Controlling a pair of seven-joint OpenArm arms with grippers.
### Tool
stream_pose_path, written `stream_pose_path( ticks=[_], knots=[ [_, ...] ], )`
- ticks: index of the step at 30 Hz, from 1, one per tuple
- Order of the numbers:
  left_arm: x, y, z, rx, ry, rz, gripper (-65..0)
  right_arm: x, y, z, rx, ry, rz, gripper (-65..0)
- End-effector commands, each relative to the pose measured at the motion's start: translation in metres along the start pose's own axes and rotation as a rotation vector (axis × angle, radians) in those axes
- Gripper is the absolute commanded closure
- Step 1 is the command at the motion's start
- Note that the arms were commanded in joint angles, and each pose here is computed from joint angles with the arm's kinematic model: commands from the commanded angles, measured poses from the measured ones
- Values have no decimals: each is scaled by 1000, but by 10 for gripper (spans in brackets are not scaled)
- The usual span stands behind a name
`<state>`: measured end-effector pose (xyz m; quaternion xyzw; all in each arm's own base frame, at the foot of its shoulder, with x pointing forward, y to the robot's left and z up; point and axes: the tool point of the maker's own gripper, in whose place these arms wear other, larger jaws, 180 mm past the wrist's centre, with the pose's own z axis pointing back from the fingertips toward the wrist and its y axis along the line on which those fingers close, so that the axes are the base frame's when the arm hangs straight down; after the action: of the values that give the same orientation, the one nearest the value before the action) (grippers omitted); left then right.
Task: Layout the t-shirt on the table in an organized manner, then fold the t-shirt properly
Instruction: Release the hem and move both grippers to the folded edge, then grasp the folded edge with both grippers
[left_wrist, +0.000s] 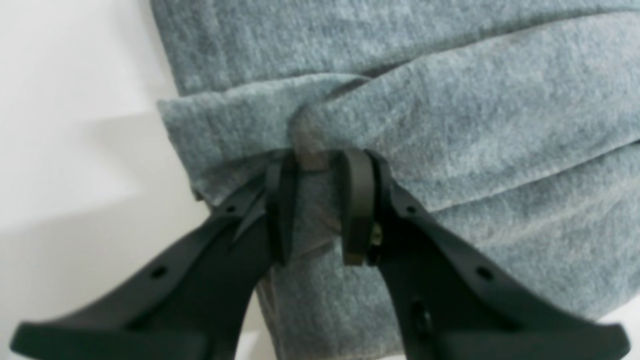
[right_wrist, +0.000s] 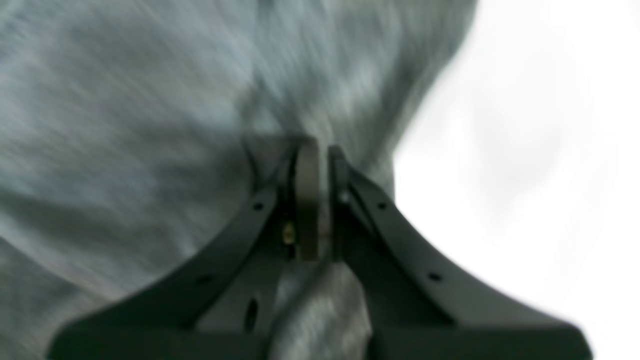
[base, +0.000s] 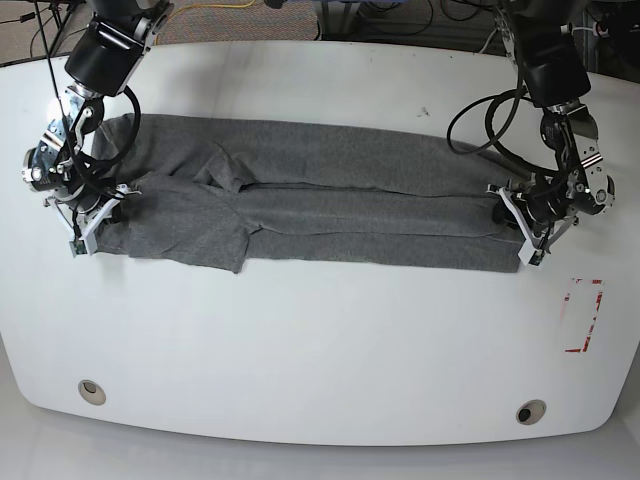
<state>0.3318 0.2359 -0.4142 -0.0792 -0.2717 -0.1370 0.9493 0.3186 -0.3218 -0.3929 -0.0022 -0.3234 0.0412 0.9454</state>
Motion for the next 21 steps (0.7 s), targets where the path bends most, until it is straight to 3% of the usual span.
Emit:
stream_pose_path(
  ticks=[1, 4, 7, 8, 11, 14, 21],
  knots=[
    [7, 11, 11, 49, 25, -31, -136, 45, -10, 18, -40, -121, 41, -44],
    [14, 12, 18, 69, 17, -52, -162, 57, -9, 27, -57, -148, 65, -128],
    [25, 14, 28, 96, -7, -77, -226, 71, 2, 30, -51, -168, 69, -292],
    [28, 15, 32, 105, -14, -86, -257, 76, 6, 30, -48, -169, 67, -377],
    [34, 16, 38, 123, -24, -102, -304, 80, 12, 28, -35, -173, 55, -523],
    [40, 16, 44, 139, -39, -117, -319, 79, 16, 25, -23, -173, 48, -582],
    [51, 16, 54, 162, -70, -141, -319, 70, 36, 6, 44, -144, -1, -582]
  ],
)
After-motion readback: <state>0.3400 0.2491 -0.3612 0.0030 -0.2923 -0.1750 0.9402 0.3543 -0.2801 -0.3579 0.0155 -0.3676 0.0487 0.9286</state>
